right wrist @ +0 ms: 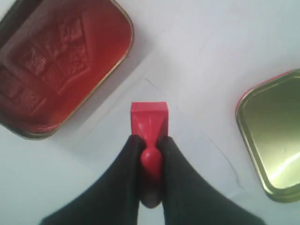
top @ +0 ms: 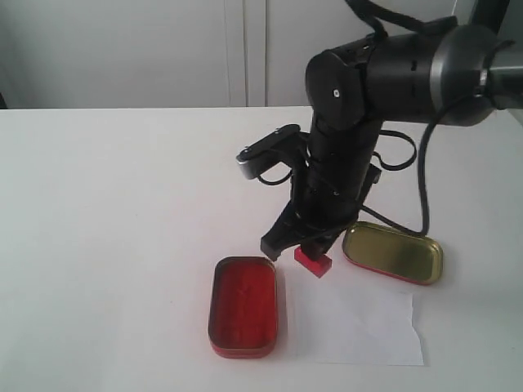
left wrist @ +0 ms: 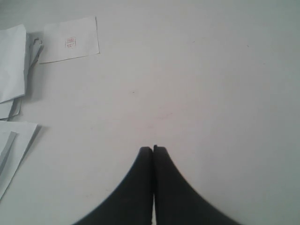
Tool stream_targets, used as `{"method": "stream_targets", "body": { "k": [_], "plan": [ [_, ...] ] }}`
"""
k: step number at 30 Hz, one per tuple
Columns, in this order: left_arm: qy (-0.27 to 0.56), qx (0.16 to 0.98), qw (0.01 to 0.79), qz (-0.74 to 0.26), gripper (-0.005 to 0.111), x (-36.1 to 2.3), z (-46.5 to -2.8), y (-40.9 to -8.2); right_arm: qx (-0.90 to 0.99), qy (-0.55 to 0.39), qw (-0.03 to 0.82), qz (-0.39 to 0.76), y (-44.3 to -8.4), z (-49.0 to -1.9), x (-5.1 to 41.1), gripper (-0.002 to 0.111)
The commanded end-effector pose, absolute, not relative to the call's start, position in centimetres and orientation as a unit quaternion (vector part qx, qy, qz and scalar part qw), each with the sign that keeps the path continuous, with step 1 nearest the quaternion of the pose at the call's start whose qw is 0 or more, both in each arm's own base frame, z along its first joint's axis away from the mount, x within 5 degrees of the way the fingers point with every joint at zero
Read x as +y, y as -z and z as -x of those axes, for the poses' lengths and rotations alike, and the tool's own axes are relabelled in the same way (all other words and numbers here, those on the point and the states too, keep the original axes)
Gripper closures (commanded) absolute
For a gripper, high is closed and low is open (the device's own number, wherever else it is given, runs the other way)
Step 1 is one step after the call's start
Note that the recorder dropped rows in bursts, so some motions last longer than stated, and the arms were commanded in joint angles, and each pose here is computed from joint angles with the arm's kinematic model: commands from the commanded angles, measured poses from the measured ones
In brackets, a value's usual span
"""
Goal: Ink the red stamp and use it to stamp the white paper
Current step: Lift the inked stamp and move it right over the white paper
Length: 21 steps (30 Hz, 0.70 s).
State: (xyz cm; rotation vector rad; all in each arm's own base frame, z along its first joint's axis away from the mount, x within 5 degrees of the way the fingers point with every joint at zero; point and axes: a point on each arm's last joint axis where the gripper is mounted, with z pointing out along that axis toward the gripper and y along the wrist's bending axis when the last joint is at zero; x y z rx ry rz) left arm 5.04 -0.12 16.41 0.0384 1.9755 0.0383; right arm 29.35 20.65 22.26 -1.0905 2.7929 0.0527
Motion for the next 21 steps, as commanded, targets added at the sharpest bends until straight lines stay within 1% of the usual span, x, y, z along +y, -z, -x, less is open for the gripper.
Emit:
{"method": "stream_targets", "body": {
  "k": [1, 11, 21],
  "plan": [
    [-0.011, 0.834, 0.551, -0.013, 0.107, -0.2, -5.0, -16.3, 0.934, -0.017, 0.076, 0.348, -22.7, -28.9, 18.7, 0.108],
    [-0.011, 0.834, 0.551, -0.013, 0.107, -0.2, -5.0, -16.3, 0.942, -0.012, 0.068, 0.330, -21.8, -27.1, 15.4, 0.108],
    [-0.011, 0.834, 0.551, -0.013, 0.107, -0.2, -5.0, -16.3, 0.944, -0.018, 0.075, 0.322, -20.0, -24.8, 14.2, 0.108]
  ]
}}
